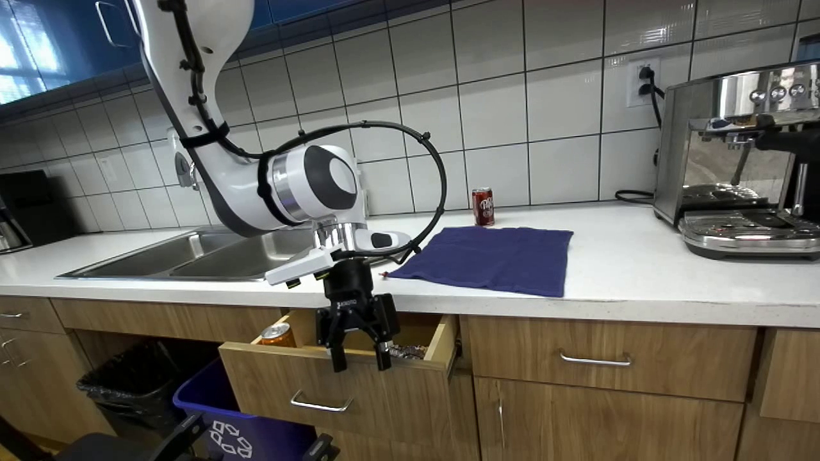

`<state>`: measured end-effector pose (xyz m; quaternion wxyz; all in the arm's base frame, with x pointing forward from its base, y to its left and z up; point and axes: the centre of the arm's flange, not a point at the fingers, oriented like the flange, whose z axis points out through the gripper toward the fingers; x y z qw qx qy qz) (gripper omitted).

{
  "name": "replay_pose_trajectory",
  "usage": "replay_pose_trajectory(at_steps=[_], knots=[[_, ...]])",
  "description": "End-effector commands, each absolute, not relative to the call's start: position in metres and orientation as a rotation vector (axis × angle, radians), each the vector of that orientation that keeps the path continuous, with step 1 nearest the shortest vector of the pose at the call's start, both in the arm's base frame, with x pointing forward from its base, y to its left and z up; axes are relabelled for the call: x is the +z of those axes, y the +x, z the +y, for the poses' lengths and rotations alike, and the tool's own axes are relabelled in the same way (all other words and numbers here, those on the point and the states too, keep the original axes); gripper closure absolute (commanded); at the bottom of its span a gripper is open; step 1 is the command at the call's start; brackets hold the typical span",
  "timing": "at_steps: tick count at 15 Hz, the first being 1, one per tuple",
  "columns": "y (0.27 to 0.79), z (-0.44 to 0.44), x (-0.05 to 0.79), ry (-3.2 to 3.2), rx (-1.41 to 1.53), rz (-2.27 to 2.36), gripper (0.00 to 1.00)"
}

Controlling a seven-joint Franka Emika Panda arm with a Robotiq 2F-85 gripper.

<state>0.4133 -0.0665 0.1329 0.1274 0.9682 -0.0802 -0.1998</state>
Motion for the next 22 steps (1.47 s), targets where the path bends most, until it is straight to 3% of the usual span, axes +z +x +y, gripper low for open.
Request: replay_pose_trajectory(at_steps=[1,22], knots=[[0.424,-0.067,0.124,2.826,-0.517,-0.255,0.0],[0.467,-0.071,0.115,2.907,-0.434,-0.355,0.0]])
